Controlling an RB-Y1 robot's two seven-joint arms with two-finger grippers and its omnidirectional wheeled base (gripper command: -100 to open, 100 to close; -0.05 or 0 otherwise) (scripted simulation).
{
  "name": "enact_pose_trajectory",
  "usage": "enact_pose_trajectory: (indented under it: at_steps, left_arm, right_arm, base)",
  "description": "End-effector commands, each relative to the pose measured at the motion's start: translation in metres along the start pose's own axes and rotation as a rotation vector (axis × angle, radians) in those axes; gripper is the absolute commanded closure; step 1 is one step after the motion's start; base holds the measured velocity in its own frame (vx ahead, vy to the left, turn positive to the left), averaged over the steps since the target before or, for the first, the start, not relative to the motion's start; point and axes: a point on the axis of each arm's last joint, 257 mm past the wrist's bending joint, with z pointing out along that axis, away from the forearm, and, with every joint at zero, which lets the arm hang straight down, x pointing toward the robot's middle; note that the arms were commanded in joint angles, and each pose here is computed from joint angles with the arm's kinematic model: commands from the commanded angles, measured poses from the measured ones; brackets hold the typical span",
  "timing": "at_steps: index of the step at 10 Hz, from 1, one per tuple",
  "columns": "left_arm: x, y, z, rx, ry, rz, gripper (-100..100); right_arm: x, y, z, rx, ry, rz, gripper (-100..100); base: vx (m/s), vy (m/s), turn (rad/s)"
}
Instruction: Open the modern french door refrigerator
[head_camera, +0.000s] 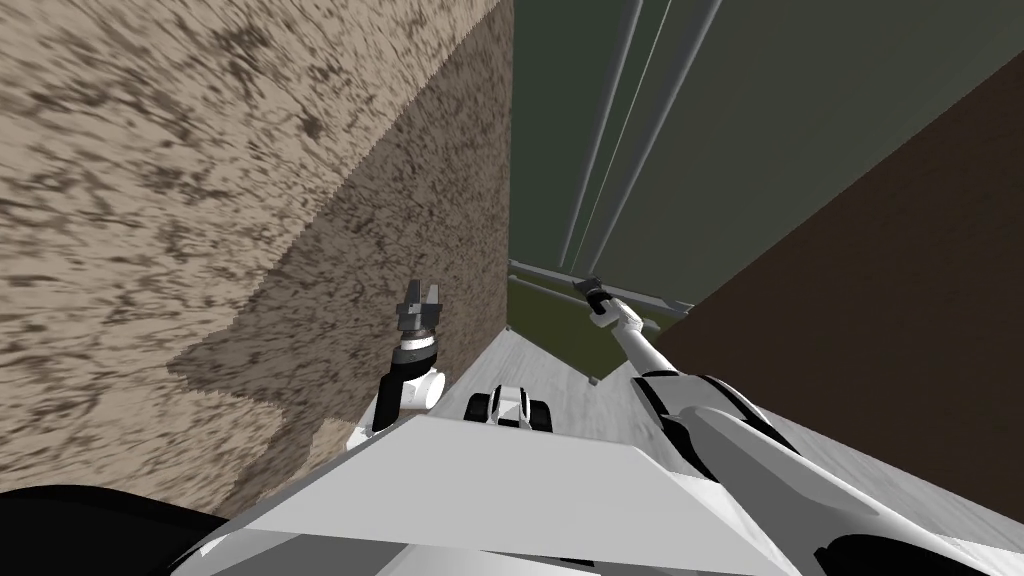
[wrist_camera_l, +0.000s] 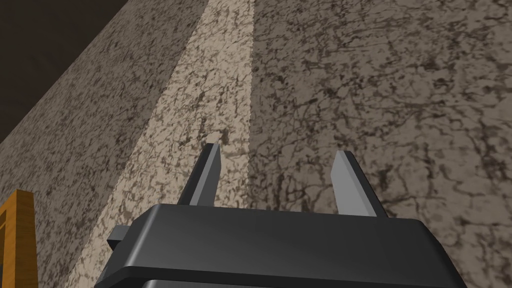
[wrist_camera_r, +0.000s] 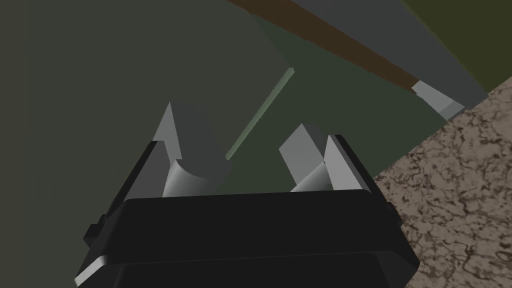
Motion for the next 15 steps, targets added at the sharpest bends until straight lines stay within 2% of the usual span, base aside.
enact_pose_trajectory:
  at_steps: [1,4,6,7,8,11,13,15]
  left_arm:
    - [0.0,0.0,0.0,0.0,0.0,0.0,0]
    - [0.0,0.0,0.0,0.0,0.0,0.0,0]
    - [0.0,0.0,0.0,0.0,0.0,0.0,0]
    - [0.0,0.0,0.0,0.0,0.0,0.0,0]
    - [0.0,0.0,0.0,0.0,0.0,0.0,0]
    - [0.0,0.0,0.0,0.0,0.0,0.0,0]
    - [0.0,0.0,0.0,0.0,0.0,0.0,0]
    - [0.0,0.0,0.0,0.0,0.0,0.0,0]
  right_arm:
    - [0.001,-0.034,0.008,0.055,0.037,-0.113,-100]
    - [-0.002,-0.065,0.014,0.101,0.063,-0.199,-100]
    - [-0.001,-0.06,0.013,0.092,0.058,-0.183,-100]
    - [-0.001,-0.059,0.012,0.092,0.058,-0.183,100]
    - [-0.015,-0.045,0.016,0.051,0.02,-0.18,100]
    - [-0.021,-0.036,0.017,0.027,0.001,-0.178,100]
    - [-0.032,-0.018,0.019,-0.02,-0.034,-0.173,100]
    - [-0.032,-0.018,0.019,-0.02,-0.034,-0.173,100]
  base:
    - [0.002,0.044,0.038]
    - [0.003,0.032,0.032]
    - [0.001,0.006,0.002]
    - [0.003,-0.002,-0.019]
    - [-0.152,-0.087,0.051]
    - [-0.186,-0.164,0.095]
    - [-0.17,-0.105,0.067]
    - [-0.097,-0.062,0.028]
